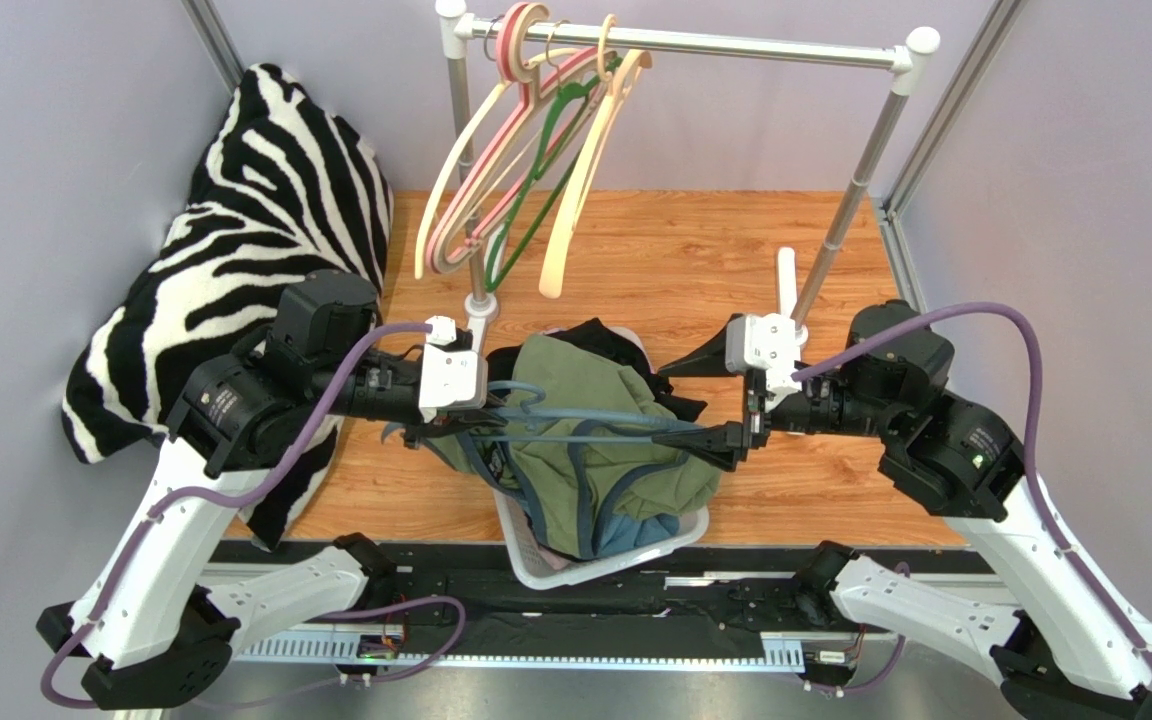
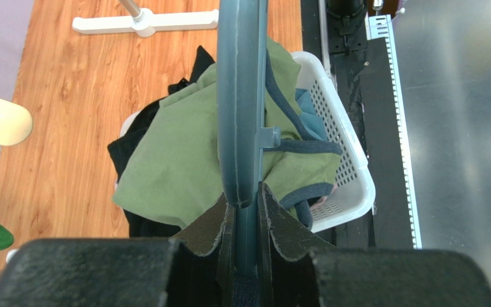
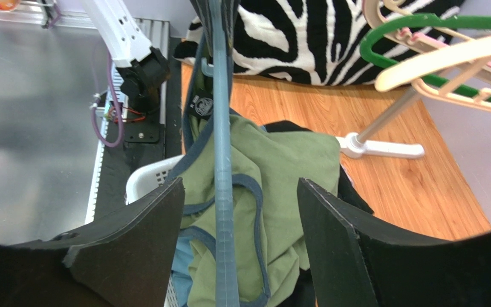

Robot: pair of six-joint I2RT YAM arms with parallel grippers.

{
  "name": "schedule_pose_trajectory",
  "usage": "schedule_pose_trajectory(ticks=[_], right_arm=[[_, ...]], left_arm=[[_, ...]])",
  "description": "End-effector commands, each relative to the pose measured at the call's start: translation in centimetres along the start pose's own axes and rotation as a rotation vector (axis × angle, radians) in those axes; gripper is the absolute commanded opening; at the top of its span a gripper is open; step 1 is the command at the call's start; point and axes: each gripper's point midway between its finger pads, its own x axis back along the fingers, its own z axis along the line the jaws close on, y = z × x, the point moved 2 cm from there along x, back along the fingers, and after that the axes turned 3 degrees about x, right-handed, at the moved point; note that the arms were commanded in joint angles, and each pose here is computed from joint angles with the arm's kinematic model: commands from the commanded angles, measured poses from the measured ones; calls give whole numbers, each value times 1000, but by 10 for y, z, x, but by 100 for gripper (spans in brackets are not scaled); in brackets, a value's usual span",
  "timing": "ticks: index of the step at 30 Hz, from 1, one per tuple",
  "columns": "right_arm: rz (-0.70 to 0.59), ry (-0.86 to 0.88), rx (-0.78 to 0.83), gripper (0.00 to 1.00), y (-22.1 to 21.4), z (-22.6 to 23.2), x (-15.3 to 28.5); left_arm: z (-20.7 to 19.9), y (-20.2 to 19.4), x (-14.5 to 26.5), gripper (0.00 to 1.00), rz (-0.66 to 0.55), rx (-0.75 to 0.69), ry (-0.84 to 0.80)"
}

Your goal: Remove the tank top from the hanger

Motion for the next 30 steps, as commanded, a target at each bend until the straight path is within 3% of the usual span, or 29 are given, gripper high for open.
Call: schedule_pose_trajectory(ticks=[1, 7, 12, 15, 16, 18, 19, 22, 23, 24, 26, 30], right_arm=[[-61, 63, -36, 68, 8, 5, -10], [-31, 75, -80, 64, -7, 8, -17], [-7, 35, -91, 52, -13, 2, -20], [-15, 18, -90, 34, -10, 0, -19], [-20, 1, -83, 18, -9, -3, -18], [-23, -13, -86, 0, -8, -4, -17], [-30, -24, -81, 0, -6, -4, -15], [-29, -59, -86, 0, -10, -7, -12], [-32, -75, -84, 0, -10, -6, -9], [-29, -88, -88, 0, -14, -6, -7], [-43, -125, -76, 0, -12, -4, 4], [-68, -190, -60, 0, -13, 1, 23]], left_arm=[[2, 13, 6, 8, -33, -82, 16], [5, 20, 8, 8, -42, -101, 27], [3, 20, 9, 8, -45, -96, 23], [2, 18, 8, 7, -44, -95, 19], [3, 18, 8, 7, -42, -96, 21], [3, 17, 8, 8, -43, -99, 31], [6, 17, 9, 8, -41, -104, 49], [18, 26, 18, 45, -57, -156, 139], [24, 35, 25, 74, -76, -181, 189], [30, 40, 31, 87, -83, -190, 228], [37, 55, 50, 95, -119, -229, 333], [34, 65, 80, 96, -168, -220, 470]])
